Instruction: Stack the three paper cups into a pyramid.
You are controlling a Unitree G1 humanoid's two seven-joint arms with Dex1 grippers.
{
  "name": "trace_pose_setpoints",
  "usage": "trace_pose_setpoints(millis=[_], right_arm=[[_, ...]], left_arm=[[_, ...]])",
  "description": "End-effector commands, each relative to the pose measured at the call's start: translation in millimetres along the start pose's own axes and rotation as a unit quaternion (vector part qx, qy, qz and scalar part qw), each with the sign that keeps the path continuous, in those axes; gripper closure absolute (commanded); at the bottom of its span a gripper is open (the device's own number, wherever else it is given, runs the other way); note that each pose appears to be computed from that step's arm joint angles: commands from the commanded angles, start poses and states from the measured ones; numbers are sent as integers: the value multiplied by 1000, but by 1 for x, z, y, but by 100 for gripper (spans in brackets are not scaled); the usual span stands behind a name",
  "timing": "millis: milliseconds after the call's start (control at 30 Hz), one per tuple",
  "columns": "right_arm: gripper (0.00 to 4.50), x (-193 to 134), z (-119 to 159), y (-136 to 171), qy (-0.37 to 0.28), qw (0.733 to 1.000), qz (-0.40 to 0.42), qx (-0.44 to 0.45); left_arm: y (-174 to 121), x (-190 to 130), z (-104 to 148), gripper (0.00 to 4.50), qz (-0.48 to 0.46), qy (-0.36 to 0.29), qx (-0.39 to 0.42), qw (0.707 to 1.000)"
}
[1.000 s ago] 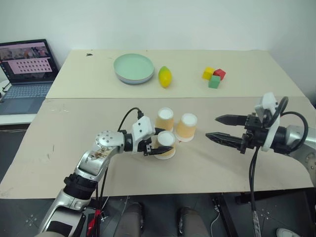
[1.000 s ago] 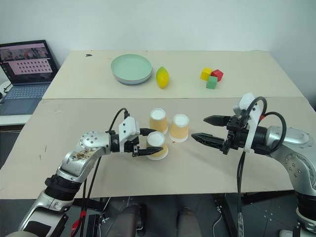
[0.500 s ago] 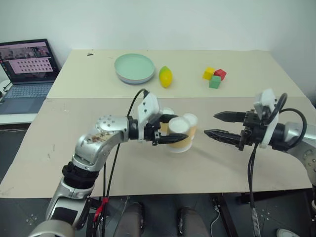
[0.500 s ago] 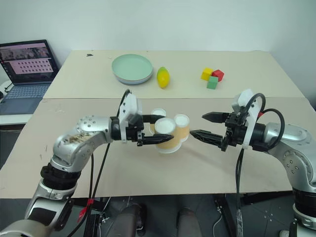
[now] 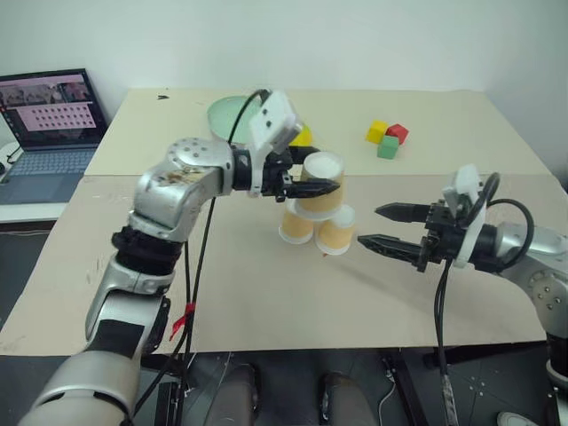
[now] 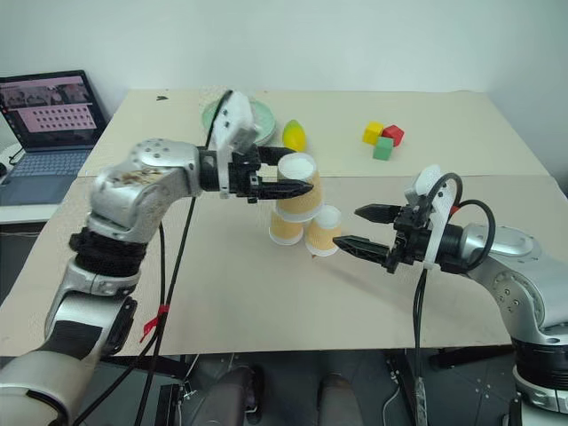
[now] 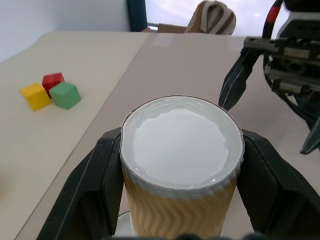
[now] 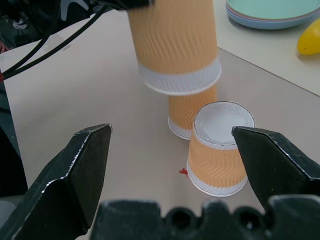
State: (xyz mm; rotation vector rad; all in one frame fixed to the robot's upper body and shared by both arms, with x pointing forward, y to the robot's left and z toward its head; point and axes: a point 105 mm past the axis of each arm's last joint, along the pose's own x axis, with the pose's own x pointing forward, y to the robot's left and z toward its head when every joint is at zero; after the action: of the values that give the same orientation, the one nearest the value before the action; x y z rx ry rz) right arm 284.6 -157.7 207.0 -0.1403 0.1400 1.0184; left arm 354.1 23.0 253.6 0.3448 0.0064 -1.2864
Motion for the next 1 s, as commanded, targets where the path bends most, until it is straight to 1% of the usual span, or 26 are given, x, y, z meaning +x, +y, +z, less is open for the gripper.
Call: trace_pose_setpoints(millis=[33,200,367,667,867,1000], right_arm=[[0,0,12,5,-22,999,-4,-30],[0,-1,9,6,-27,999,-16,-26],[0,-2,8,7,-27,999,-24,-26],[0,-4,4,5,-21,999,-34,-23],[0,-4,4,2,-19,999,-37,-23],[0,-4,4,1,-17,999,-40,-25]], left_arm=[[11,8,18,167,-5,-5,33,999],[27,16,26,167,-5,-6,43,999],[33,21,29,167,-8,-6,45,999],[26,24,24,167,-30,-1,36,999],[19,25,20,167,-43,8,49,998],[16,26,12,167,-46,18,56,997]])
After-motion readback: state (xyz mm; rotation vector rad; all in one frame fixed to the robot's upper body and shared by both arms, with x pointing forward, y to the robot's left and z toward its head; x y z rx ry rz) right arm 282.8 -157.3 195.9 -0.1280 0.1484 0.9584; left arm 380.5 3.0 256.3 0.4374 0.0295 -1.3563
